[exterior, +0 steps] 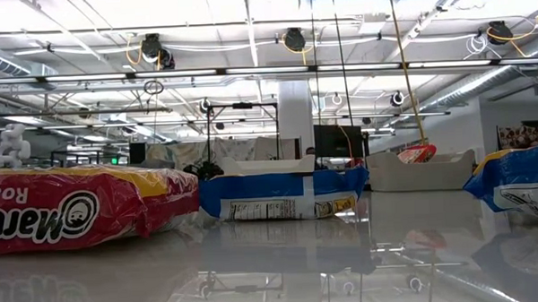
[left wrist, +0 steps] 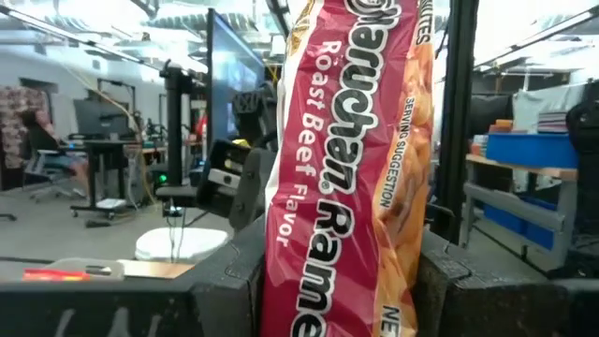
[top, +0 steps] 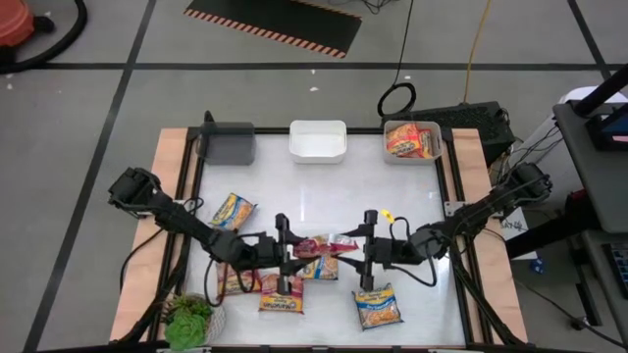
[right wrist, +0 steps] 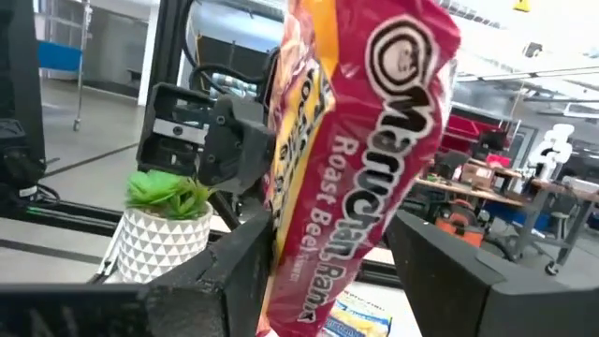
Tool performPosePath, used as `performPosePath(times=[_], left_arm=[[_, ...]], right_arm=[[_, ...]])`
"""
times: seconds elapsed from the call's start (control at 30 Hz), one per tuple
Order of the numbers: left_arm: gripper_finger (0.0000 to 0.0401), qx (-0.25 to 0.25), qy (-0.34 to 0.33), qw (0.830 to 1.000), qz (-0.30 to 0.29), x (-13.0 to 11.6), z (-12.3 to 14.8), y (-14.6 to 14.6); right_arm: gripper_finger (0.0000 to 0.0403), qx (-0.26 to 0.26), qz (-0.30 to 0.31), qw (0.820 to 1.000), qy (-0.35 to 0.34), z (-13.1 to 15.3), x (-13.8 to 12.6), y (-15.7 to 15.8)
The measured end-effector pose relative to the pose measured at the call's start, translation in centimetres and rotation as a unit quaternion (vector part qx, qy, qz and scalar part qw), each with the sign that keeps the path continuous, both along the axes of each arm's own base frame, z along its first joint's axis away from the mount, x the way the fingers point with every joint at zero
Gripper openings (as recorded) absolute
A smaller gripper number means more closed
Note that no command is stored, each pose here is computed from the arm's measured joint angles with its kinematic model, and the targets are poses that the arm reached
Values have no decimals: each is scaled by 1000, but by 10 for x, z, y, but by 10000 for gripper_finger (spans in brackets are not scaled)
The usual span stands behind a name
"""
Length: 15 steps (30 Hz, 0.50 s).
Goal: Sort Maruchan noodles
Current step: Put the top red noodle pack into the white bin
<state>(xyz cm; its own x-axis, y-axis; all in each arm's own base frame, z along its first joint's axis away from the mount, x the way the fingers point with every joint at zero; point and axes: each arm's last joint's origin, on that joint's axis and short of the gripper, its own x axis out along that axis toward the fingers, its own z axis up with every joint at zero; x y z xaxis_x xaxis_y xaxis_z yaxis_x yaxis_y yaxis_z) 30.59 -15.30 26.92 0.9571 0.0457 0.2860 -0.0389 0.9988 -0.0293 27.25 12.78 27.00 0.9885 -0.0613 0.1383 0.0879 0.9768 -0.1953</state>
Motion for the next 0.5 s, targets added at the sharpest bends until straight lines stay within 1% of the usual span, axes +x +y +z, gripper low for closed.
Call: performPosePath(times=[0.17,0.33,0.5], left_arm=[[152,5,3,1000,9,-1,-1,-1],[152,5,2,1000,9,0,0,0],[152,7,1,1000,13,1,0,3]], right_arm=[[208,9,20,1000,1,-1,0,1],[208,40,70,997,0,-1,2,0],[201,65,72,995,2,-2,3,-2]])
